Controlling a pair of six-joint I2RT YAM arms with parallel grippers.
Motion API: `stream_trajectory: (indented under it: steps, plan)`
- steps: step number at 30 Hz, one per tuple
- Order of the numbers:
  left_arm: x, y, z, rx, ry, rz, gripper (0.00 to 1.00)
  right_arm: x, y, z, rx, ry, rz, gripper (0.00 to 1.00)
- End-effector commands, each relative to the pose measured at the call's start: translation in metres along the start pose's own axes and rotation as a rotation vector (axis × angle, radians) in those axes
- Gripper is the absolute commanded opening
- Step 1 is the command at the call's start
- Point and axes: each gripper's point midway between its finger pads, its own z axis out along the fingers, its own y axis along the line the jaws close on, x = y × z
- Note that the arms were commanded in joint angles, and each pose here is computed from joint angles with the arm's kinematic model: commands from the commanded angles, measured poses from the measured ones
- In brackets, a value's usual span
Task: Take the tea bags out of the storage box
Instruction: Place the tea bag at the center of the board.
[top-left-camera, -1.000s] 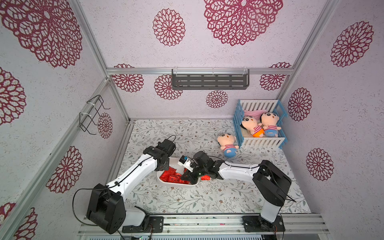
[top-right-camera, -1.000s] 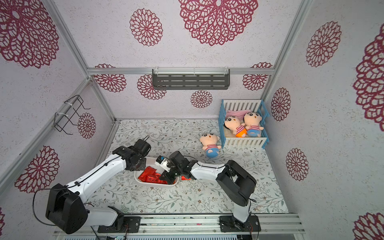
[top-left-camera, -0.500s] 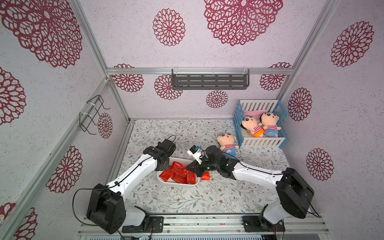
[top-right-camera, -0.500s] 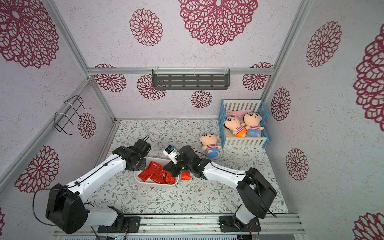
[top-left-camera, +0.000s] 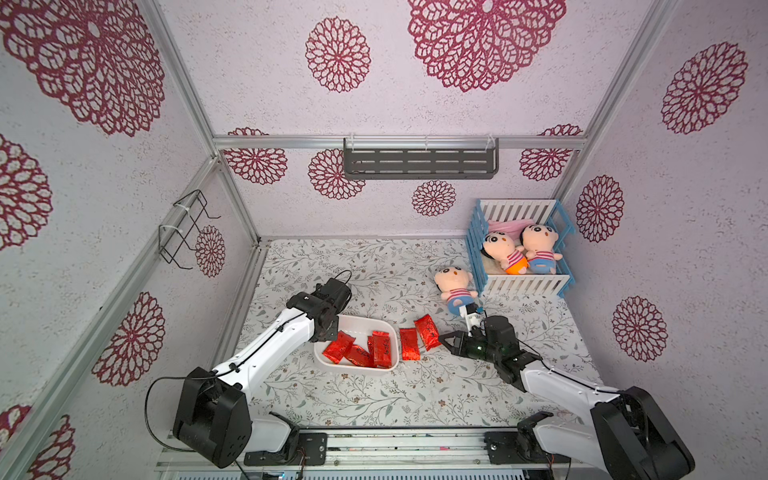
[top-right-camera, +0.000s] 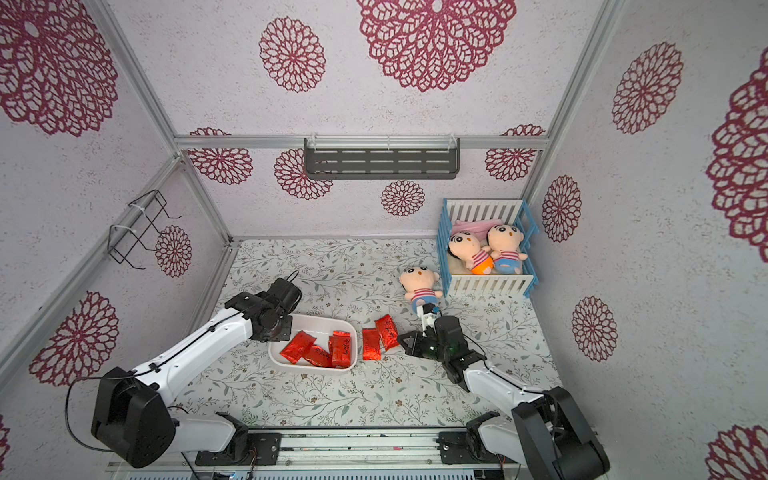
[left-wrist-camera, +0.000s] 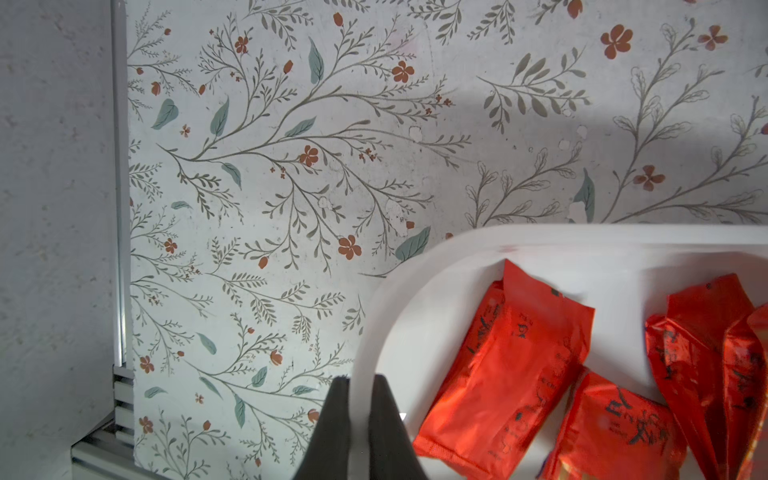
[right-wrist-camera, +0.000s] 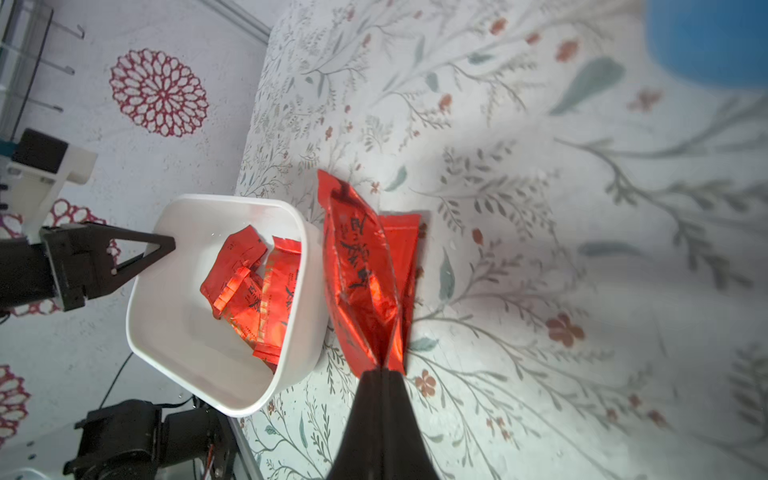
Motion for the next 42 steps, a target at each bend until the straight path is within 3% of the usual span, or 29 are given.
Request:
stream_trajectory:
  steps: [1, 14, 30, 36, 42]
  plan:
    - [0.0, 0.007, -0.003, -0.022, -0.006, 0.003, 0.0, -0.016, 0.006, -0.003, -0.035, -0.1, 0.09, 0.0]
    - [0.0, 0.006, -0.002, -0.018, -0.003, 0.004, 0.0, -0.002, -0.022, 0.004, -0.038, -0.145, 0.303, 0.0]
    - [0.001, 0.005, 0.0, -0.021, 0.005, 0.008, 0.0, 0.013, -0.04, 0.012, -0.013, -0.12, 0.353, 0.0]
    - [0.001, 0.005, 0.0, -0.02, 0.004, 0.009, 0.0, 0.014, -0.04, 0.009, -0.003, -0.121, 0.353, 0.16]
    - [0.001, 0.005, 0.0, -0.021, 0.004, 0.009, 0.0, 0.013, -0.036, 0.007, -0.005, -0.118, 0.343, 0.25]
